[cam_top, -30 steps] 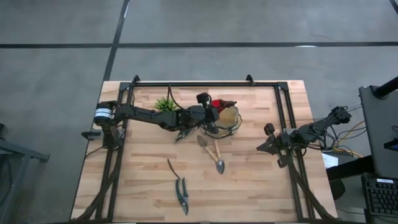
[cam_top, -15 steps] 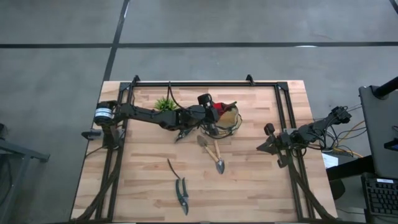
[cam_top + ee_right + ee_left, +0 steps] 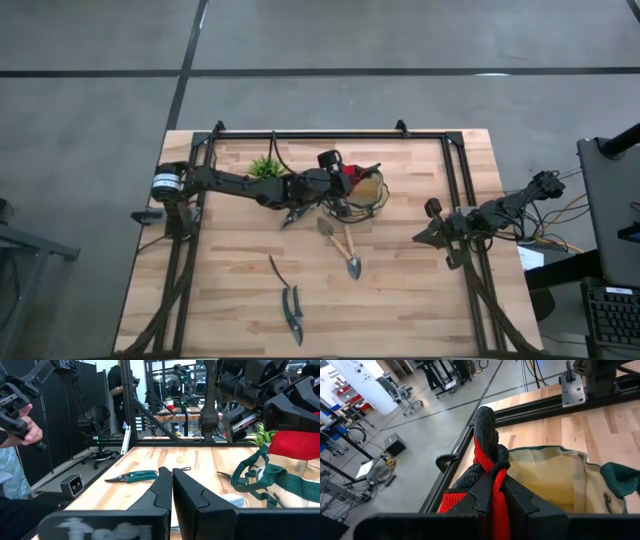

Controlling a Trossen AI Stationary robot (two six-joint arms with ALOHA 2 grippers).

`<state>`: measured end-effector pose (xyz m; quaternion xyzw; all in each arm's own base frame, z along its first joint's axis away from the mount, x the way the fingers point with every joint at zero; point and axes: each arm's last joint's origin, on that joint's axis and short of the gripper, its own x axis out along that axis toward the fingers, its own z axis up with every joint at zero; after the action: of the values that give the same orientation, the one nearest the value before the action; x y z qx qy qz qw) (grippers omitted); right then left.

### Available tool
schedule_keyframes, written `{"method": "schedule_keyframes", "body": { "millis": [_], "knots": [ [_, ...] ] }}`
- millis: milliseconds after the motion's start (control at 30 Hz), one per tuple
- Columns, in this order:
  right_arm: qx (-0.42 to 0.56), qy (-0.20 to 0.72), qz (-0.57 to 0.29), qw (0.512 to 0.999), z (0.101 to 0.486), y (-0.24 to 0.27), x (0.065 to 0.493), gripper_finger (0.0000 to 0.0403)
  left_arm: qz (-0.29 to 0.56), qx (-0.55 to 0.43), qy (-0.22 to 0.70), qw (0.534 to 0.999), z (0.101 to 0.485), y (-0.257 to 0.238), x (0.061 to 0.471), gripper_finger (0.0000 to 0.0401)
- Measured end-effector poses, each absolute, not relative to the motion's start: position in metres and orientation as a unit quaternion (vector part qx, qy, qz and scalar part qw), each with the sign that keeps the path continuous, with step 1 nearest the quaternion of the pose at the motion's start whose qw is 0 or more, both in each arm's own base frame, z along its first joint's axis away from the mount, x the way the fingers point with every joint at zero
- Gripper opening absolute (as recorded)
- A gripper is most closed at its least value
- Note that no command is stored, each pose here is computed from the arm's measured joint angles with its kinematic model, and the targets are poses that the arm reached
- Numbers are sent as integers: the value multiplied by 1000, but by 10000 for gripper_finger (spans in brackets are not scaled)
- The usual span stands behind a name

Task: Pick & Place Garden tools in Gardening bag
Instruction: Put the red gloves into the gardening bag, then put the bottom green shear scissors into the gardening bag

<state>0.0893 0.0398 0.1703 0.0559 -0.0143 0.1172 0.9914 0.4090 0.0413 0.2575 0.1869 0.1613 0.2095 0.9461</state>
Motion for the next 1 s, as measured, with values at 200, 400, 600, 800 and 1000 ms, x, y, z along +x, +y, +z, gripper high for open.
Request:
{"method": "schedule_keyframes", "body": {
  "millis": [200,400,600,800,1000],
  "knots": [
    [56,-14,117,991,170,40,89,8,222,169,163,946,257,45,408,30],
    [56,-14,117,991,170,40,89,8,230,149,163,948,256,49,408,41],
    [56,-14,117,991,170,40,89,8,237,136,160,948,256,49,408,100],
    [56,-14,117,991,170,40,89,8,250,105,151,951,256,49,407,148],
    [56,-14,117,991,170,40,89,8,232,87,143,958,258,35,408,160]
  ]
}}
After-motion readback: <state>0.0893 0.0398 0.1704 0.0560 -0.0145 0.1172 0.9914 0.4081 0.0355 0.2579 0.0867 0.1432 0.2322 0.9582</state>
